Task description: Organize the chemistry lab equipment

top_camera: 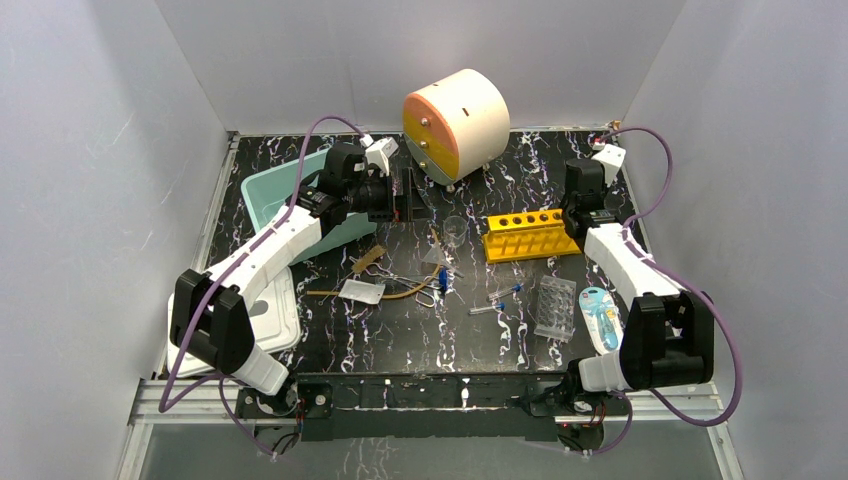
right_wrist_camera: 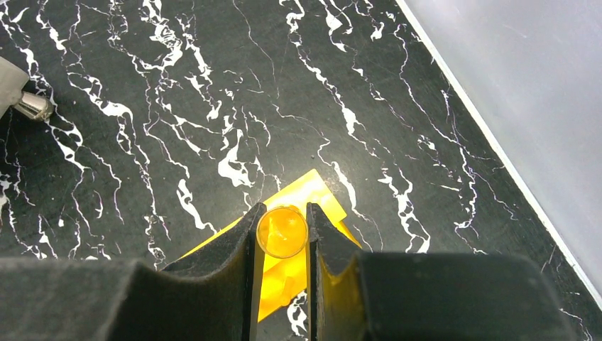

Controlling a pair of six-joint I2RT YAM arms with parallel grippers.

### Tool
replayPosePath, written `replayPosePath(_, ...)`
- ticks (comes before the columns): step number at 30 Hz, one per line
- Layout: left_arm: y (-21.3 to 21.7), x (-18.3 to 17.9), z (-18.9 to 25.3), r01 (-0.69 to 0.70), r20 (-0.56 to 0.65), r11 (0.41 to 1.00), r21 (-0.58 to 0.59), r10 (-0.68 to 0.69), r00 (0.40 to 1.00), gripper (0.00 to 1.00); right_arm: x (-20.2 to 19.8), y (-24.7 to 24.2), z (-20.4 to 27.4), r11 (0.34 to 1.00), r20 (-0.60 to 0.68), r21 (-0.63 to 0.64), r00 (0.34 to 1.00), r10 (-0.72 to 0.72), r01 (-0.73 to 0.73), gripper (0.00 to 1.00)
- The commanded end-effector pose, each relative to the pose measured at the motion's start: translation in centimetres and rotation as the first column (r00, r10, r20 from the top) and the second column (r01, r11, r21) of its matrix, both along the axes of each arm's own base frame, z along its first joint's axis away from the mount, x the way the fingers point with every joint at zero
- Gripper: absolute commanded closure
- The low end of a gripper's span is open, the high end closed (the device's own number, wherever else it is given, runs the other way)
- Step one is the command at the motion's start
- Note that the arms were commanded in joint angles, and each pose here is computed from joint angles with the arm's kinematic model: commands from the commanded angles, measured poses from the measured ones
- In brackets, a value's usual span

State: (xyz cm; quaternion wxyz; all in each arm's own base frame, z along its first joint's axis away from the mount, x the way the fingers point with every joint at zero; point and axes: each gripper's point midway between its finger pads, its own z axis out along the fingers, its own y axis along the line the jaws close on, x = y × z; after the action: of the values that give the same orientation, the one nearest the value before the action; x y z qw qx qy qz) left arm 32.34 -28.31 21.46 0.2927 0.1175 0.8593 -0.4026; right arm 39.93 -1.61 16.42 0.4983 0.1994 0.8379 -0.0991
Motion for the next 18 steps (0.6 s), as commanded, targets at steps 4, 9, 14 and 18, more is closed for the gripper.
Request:
replayPosePath(4,0.1,0.2,2.8,0.008,0.064,1.000,-0.021,-0.006,0.998,0.02,2.5,-0.8,2.0,0.999,0.139,-0.018,0.990,-0.027,0.030,0.75)
replayPosePath(9,0.2,0.3,3.0,0.005,0.072,1.000,-0.015,-0.004,0.997,0.02,4.2,-1.2,2.3,0.999,0.159,-0.047,0.987,-0.015,0.022,0.74)
replayPosePath(14,0.3,0.4,3.4,-0.002,0.087,1.000,-0.018,0.004,0.996,0.02,5.1,-1.3,2.6,0.998,0.163,-0.062,0.987,-0.002,0.012,0.69)
replayPosePath(18,0.3,0.5,3.7,-0.007,0.093,1.000,-0.025,0.010,0.996,0.02,5.1,-1.2,3.2,0.998,0.165,-0.061,0.986,0.005,0.006,0.61)
